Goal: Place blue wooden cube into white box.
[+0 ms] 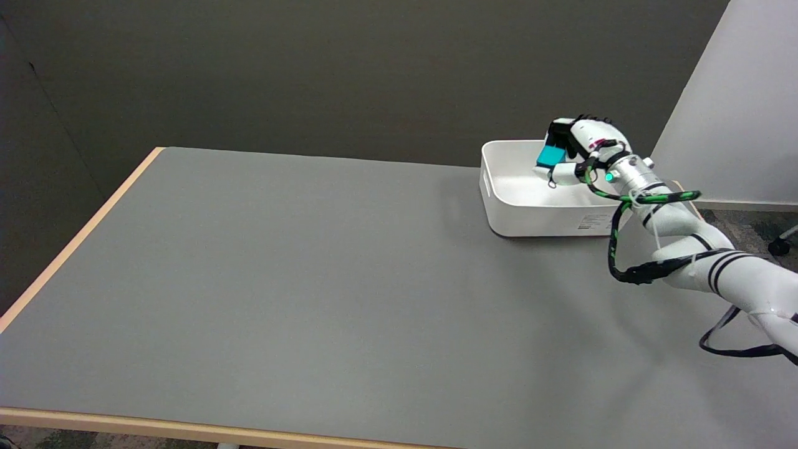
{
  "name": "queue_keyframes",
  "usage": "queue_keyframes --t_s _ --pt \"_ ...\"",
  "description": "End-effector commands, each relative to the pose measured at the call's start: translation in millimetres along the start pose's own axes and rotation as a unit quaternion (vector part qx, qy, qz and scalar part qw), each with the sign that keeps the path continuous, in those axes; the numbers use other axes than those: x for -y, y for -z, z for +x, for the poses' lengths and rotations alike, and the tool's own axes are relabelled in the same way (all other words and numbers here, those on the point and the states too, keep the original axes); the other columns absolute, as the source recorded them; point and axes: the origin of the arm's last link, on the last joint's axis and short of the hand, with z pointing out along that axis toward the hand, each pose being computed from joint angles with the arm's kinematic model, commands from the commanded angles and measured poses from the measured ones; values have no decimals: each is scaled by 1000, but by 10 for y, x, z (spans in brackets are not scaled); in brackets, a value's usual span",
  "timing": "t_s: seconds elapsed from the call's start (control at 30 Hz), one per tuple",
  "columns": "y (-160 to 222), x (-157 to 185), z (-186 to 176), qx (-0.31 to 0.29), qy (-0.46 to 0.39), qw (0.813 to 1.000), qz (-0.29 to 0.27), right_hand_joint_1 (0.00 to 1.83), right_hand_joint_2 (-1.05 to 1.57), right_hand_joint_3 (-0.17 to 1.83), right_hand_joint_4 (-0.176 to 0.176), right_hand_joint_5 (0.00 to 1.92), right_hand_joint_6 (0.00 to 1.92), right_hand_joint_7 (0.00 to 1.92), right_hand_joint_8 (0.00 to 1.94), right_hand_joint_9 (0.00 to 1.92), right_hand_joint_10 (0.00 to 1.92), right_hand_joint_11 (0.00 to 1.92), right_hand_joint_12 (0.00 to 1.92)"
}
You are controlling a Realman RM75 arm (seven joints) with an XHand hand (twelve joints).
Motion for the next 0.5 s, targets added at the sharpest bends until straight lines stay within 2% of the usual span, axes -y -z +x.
queue_keyframes --t_s 0.03,0.17,0.23,0.27,0.3,0.33,0.4,0.5 --pt "-68 62 -353 91 70 992 -56 1181 1021 535 -176 684 1534 729 1566 814 1757 422 1435" --pt "24 -19 -396 81 32 993 -77 1180 1041 497 -176 678 1527 725 1559 815 1763 415 1430" --pt "66 -77 -398 74 15 993 -90 1178 1148 282 -176 655 1499 706 1523 768 1710 331 1406" --pt "86 -100 -400 73 11 993 -94 1124 1145 258 -151 608 1395 672 1407 715 1610 275 1378" --pt "98 -107 -406 72 10 993 -95 846 881 634 -23 416 919 538 890 556 1224 179 1288" --pt "124 -132 -416 73 8 992 -99 606 667 940 79 256 532 411 469 408 889 103 1200" --pt "159 -167 -424 73 7 992 -103 496 633 989 82 203 471 287 387 277 716 101 1112" --pt "230 -219 -461 74 1 991 -113 423 592 935 88 154 405 185 280 144 598 33 1137"
